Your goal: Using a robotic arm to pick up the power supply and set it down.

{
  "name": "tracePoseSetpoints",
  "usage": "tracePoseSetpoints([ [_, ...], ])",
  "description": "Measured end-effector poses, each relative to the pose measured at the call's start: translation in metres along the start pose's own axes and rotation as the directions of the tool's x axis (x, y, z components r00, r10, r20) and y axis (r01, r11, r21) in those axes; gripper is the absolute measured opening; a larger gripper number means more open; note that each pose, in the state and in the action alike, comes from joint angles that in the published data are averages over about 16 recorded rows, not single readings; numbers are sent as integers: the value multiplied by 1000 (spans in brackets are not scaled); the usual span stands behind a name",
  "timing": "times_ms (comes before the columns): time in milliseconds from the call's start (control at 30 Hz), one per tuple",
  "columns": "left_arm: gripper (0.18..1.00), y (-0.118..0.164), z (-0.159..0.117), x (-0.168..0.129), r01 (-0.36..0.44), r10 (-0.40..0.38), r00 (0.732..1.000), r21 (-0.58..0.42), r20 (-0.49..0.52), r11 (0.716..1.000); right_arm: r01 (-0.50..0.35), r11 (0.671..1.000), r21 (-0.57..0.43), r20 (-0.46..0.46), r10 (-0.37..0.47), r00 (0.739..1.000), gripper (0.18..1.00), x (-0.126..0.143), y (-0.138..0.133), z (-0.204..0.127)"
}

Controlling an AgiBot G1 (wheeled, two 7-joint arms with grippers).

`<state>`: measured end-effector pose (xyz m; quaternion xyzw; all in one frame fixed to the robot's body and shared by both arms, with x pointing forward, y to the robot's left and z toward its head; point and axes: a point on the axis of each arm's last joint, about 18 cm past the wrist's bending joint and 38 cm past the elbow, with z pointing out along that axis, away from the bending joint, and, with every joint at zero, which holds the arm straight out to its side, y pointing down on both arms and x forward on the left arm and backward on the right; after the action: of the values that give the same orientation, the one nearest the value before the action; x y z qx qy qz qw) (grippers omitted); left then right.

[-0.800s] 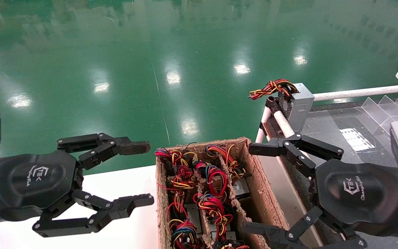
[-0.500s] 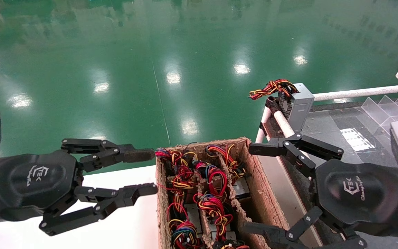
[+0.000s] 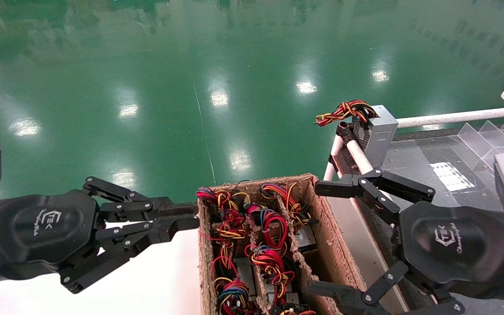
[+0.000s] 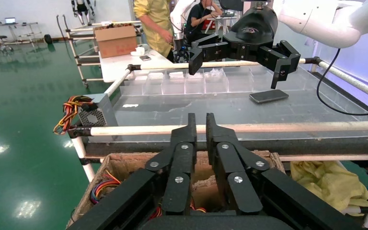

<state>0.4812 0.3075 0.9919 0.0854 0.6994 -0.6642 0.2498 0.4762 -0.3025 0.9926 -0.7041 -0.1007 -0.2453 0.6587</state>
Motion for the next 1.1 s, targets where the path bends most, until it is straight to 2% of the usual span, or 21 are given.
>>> tracePoseSetpoints([
  [200, 236, 0, 0, 0, 0, 0, 1000, 0, 0, 1000, 0, 1000, 0, 0, 0, 1000, 1001, 0, 0, 0],
  [600, 199, 0, 0, 0, 0, 0, 1000, 0, 0, 1000, 0, 1000, 0, 0, 0, 1000, 1001, 0, 0, 0],
  [867, 237, 0, 0, 0, 0, 0, 1000, 0, 0, 1000, -1, 1000, -2, -2, 1, 1000, 1001, 0, 0, 0],
  [1100, 321, 0, 0, 0, 0, 0, 1000, 0, 0, 1000, -17, 1000, -23, -24, 17, 1000, 1001, 6, 7, 3],
])
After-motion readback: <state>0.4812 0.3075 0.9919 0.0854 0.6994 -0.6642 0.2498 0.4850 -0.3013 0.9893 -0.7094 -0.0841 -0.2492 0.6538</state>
